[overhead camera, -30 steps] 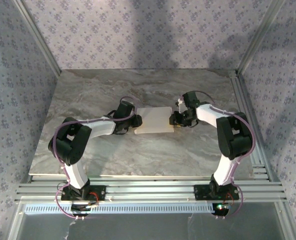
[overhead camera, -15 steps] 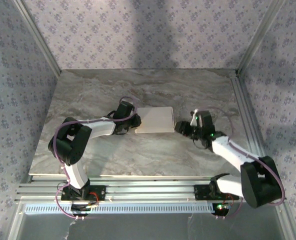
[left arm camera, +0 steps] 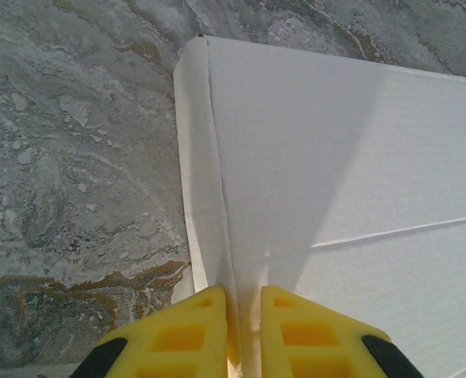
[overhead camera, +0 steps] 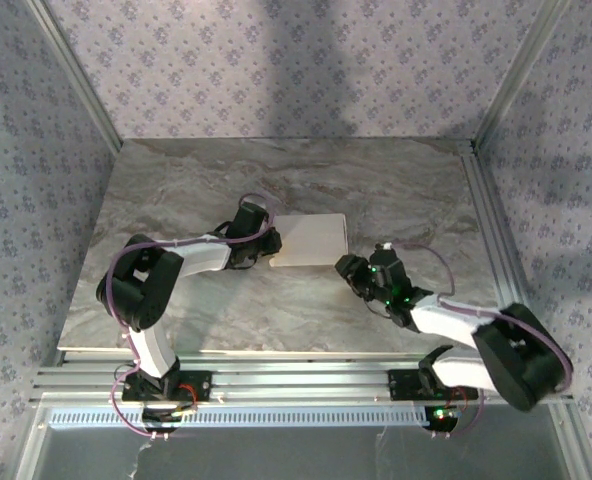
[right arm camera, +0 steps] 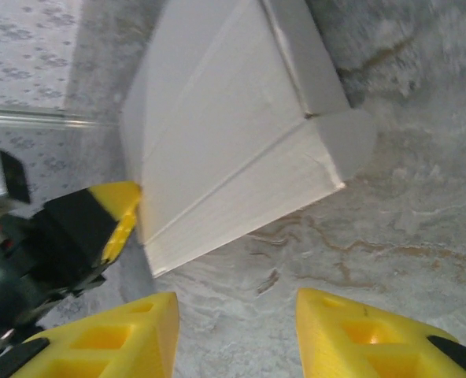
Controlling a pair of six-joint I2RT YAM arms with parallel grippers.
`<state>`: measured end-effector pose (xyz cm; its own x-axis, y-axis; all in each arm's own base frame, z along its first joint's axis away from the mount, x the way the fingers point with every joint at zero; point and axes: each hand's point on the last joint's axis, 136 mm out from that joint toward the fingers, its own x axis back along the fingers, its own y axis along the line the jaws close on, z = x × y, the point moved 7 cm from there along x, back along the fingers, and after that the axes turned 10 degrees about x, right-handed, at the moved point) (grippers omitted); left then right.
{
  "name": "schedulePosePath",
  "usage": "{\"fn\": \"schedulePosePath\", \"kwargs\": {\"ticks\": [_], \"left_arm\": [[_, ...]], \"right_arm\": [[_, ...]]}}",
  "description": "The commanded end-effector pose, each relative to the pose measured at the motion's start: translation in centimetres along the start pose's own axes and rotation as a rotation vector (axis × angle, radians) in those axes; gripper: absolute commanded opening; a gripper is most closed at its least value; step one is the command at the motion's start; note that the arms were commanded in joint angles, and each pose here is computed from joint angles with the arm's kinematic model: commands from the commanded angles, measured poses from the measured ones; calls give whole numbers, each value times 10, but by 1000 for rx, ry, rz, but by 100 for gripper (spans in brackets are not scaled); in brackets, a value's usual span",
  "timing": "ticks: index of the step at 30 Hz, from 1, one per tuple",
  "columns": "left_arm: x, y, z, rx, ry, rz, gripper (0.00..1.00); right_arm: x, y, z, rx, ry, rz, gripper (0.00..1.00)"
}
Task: Fold the paper box
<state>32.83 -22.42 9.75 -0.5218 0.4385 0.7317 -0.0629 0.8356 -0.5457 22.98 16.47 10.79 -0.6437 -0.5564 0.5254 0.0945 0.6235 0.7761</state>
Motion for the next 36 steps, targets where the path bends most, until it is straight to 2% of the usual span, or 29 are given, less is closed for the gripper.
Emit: {"fn": "schedulePosePath", "kwargs": {"ticks": [1, 9, 12, 19, 22, 24, 28, 31, 36], "left_arm": [[-3, 19, 28, 4, 109, -82, 13], [-2, 20, 28, 10, 109, -77, 13], [-1, 19, 28, 9, 110, -75, 12], [2, 17, 27, 13, 106, -65, 12], [4, 17, 27, 22, 100, -52, 13], [9, 14, 26, 36, 84, -27, 19], [28, 7, 19, 63, 19, 17, 39], [45, 4, 11, 100, -37, 53, 48], [61, 9, 2, 211, -78, 141, 58]], "right_arm": [[-13, 22, -7, -76, -32, -95, 44], [-39, 17, -6, -129, -36, -87, 42], [-50, 13, -8, -157, -38, -89, 36], [-64, 6, -11, -195, -58, -92, 30], [-65, 3, -12, -206, -83, -74, 21], [-63, 1, -13, -218, -101, -66, 14], [-60, 4, -18, -242, -120, -54, 0], [-56, 8, -21, -256, -108, -16, 0], [-47, 15, -29, -278, -119, -25, 0]]}}
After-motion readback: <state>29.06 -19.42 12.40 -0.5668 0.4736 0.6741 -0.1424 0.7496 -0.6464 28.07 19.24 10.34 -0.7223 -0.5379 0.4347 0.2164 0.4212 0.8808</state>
